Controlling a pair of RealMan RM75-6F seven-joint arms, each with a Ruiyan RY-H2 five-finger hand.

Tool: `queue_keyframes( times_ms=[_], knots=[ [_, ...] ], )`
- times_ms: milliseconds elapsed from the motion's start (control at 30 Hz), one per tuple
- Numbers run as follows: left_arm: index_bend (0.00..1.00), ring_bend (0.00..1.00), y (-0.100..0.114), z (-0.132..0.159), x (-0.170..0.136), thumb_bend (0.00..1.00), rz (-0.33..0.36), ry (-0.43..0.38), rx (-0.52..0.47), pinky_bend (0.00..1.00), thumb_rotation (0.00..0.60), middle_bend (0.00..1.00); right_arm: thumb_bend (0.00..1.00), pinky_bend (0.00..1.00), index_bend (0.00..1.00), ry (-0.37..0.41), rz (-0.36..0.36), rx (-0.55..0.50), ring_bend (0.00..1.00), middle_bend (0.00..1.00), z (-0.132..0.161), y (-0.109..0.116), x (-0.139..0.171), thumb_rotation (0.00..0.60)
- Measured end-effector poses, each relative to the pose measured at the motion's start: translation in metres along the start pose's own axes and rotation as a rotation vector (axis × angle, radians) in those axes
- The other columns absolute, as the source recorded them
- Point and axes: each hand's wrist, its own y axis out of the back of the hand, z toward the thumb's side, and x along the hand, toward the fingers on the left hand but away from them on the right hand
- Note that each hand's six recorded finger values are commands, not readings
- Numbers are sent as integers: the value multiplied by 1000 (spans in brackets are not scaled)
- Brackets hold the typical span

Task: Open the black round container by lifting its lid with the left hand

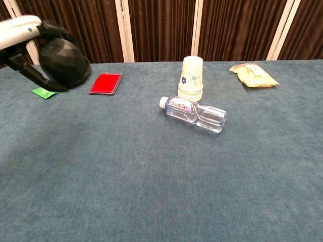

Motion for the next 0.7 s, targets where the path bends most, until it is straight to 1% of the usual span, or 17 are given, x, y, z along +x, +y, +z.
queue_keyframes(
  times_ms=[33,67,133,200,233,300,400,433,500,567,600,633,700],
  knots=[
    [501,4,7,-1,-1,352,65,1,128,0,600,492,185,11,67,0,1,-1,0,0,0,0,0,600],
    [500,3,13,-1,-3,353,111,5,208,0,600,488,185,11,67,0,0,-1,0,0,0,0,0,600],
    [499,3,23,0,-8,353,186,28,329,0,600,482,185,11,67,0,0,0,0,0,0,1,0,600],
    [499,3,27,0,-11,353,208,54,365,0,600,482,185,11,66,1,2,-3,0,0,0,1,0,600],
    [500,3,28,0,-12,353,203,70,360,0,600,481,185,11,66,1,3,-3,0,0,0,1,0,600],
    [501,2,26,0,-12,356,168,86,315,0,600,477,185,11,66,0,3,-4,0,0,-1,1,0,600],
    [501,3,18,-2,-10,371,57,99,155,0,600,474,185,11,66,0,5,-4,0,0,0,0,-1,600],
    [501,3,14,-4,-8,372,3,104,64,0,600,474,185,11,66,1,6,-4,0,0,0,0,-1,600],
    [502,3,6,-7,-6,374,-83,114,-99,0,600,474,185,11,66,4,6,-5,0,0,1,0,-1,600],
    [503,3,-5,-8,-7,376,-199,137,-367,0,600,475,185,11,66,5,6,-5,0,0,1,0,0,600],
    [504,3,-9,-7,-7,377,-228,145,-440,0,600,475,185,11,66,5,5,-5,0,0,1,0,0,600],
    [504,3,-15,-5,-9,377,-279,162,-585,0,600,475,185,11,66,4,4,-4,0,0,1,0,1,600],
    [505,3,-22,-1,-12,377,-333,191,-788,0,600,476,185,11,67,4,4,-4,0,0,1,0,1,600]
  ],
)
